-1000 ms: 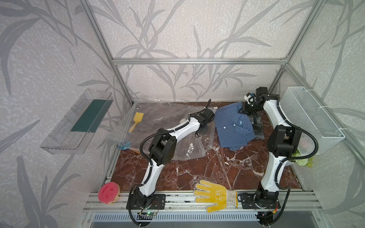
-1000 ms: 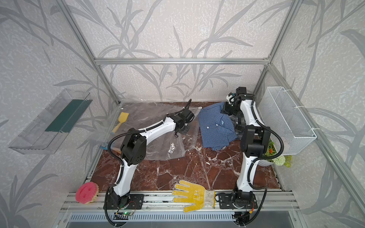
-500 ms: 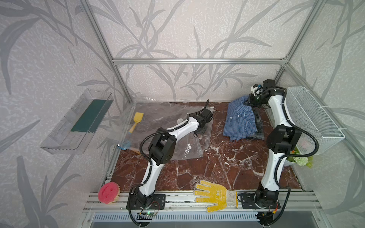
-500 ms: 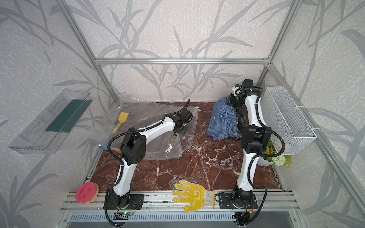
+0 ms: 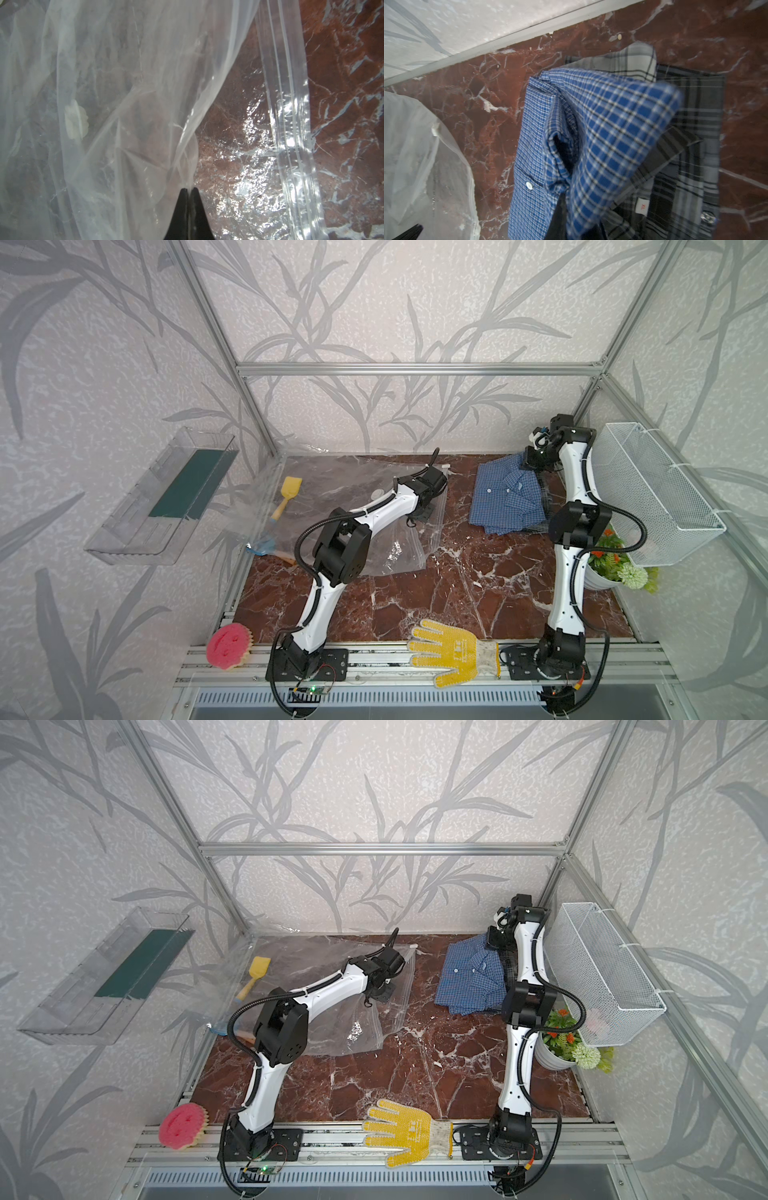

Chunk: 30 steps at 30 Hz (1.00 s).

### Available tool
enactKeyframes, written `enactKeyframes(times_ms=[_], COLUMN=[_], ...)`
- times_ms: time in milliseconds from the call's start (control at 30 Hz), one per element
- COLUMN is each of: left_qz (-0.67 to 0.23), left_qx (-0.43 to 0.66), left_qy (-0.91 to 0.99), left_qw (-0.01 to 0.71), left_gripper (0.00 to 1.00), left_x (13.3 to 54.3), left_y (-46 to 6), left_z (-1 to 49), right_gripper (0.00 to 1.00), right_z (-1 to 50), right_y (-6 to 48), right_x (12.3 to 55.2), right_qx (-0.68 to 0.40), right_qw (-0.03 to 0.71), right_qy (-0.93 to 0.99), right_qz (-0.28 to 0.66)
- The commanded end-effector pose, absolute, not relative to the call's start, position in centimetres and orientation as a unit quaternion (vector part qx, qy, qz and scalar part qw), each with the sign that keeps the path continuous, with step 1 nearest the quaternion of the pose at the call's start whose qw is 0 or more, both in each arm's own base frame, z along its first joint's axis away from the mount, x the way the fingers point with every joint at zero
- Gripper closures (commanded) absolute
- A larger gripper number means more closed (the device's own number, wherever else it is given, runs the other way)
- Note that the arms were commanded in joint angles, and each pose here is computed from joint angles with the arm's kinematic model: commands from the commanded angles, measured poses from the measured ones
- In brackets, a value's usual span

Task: Take the shirt out of the vacuum bag
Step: Place the shirt at the center of the board.

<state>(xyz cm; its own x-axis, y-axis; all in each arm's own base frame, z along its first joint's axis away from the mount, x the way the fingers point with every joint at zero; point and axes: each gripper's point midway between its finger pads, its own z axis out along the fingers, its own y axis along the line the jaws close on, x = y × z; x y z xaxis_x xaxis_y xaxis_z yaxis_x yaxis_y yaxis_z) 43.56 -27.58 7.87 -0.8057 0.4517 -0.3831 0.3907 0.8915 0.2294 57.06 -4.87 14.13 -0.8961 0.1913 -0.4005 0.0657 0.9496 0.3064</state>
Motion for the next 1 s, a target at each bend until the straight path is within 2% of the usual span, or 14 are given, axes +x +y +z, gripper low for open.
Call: enactKeyframes(times_ms=[0,233,433,533,667,833,967], left_qz=[0.084,0.085,0.088,0.087,0.085,0.084,0.082], left_qx=[0.223,0.219,0.221,0.219,0.218,0.219,0.22], left_qy=[0.949,0.95,0.951,0.951,0.952,0.951,0.95], left_qw=[0.208,0.203,0.2,0.198,0.197,0.198,0.204], left_gripper=[1.0,1.0,1.0,1.0,1.0,1.0,1.0], left_x=[43.8,43.7,43.6,43.5,43.5,43.5,43.6], left_y=[-26.9,-26.9,-26.6,-26.6,-26.7,-26.7,-26.6], left_z=[7.9,7.6,7.4,7.3,7.1,7.3,7.9], right_gripper=[1.0,1.0,1.0,1.0,0.87,0.61,0.49], right_z=[14.8,13.9,13.3,12.8,11.6,10.9,12.2], right_y=[-6.6,-7.5,-9.3,-9.2,-9.3,-9.5,-9.6], right_x=[57.2,59.2,59.7,60.0,60.1,59.9,59.7], right_qx=[0.062,0.044,0.079,0.076,0.081,0.091,0.092], right_qw=[0.233,0.256,0.258,0.26,0.251,0.241,0.248], right_qy=[0.966,0.966,0.961,0.961,0.962,0.962,0.959], right_qz=[0.088,-0.015,-0.068,-0.062,-0.076,-0.088,-0.101])
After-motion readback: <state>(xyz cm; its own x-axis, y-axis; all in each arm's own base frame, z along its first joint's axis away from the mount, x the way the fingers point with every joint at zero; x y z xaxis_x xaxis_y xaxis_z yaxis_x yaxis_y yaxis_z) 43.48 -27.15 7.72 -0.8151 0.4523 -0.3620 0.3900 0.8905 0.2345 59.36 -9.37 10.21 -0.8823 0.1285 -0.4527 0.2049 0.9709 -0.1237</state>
